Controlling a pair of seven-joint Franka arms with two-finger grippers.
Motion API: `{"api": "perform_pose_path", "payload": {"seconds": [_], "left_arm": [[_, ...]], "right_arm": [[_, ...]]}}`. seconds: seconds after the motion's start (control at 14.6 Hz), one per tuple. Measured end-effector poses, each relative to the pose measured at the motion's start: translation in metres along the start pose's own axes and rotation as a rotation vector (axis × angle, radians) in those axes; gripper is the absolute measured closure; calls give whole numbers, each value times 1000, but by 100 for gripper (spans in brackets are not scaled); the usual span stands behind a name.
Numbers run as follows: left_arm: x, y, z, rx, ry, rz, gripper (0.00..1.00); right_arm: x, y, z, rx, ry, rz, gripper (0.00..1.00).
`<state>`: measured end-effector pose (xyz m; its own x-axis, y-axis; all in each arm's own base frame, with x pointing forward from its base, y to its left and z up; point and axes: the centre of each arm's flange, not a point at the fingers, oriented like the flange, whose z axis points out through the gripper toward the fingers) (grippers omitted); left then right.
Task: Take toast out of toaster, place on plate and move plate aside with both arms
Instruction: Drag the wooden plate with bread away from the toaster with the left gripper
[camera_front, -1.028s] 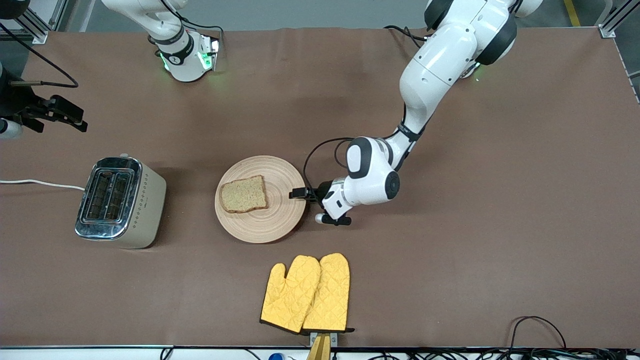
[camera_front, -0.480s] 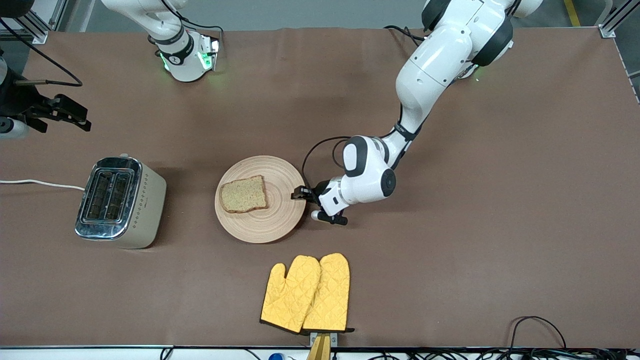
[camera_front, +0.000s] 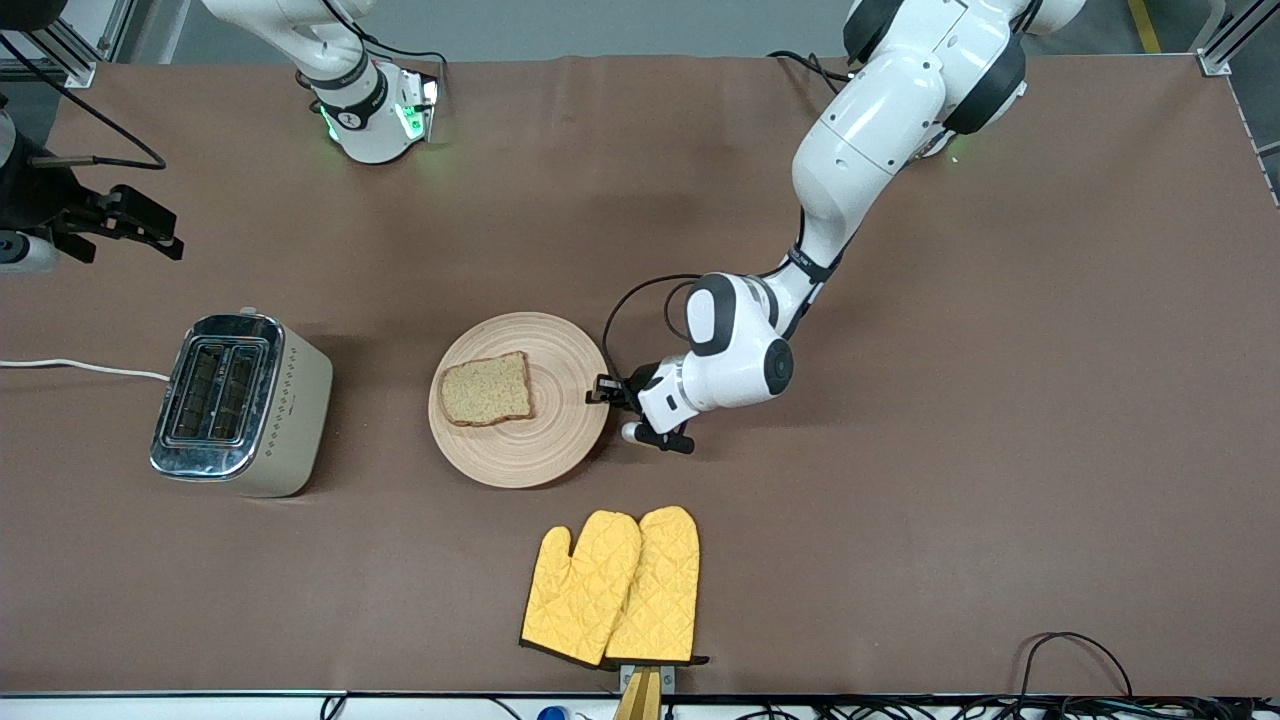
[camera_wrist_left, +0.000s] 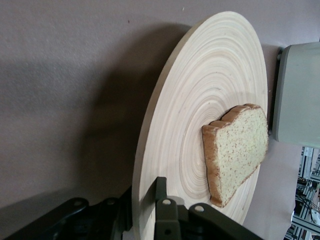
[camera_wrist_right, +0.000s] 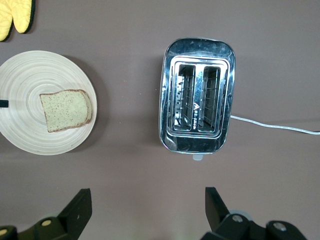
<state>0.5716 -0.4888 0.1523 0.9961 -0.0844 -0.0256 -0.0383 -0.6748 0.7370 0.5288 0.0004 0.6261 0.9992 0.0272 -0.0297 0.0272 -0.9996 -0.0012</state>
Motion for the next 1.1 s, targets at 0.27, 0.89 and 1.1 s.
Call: {"api": "perform_pose_path", "payload": {"seconds": [0.27,0.89,1.1], "left_arm": [[29,-6,-49,-44,-9,-11,87],[72,-150,-210,-206,-128,80,87],[75,-220,-281,-213,-127,94,87]], "right_arm": [[0,0,-1,0,0,-1,0],[-1,1,-1,0,-5,1,0],[-2,9,0,2,-17,11,0]]}}
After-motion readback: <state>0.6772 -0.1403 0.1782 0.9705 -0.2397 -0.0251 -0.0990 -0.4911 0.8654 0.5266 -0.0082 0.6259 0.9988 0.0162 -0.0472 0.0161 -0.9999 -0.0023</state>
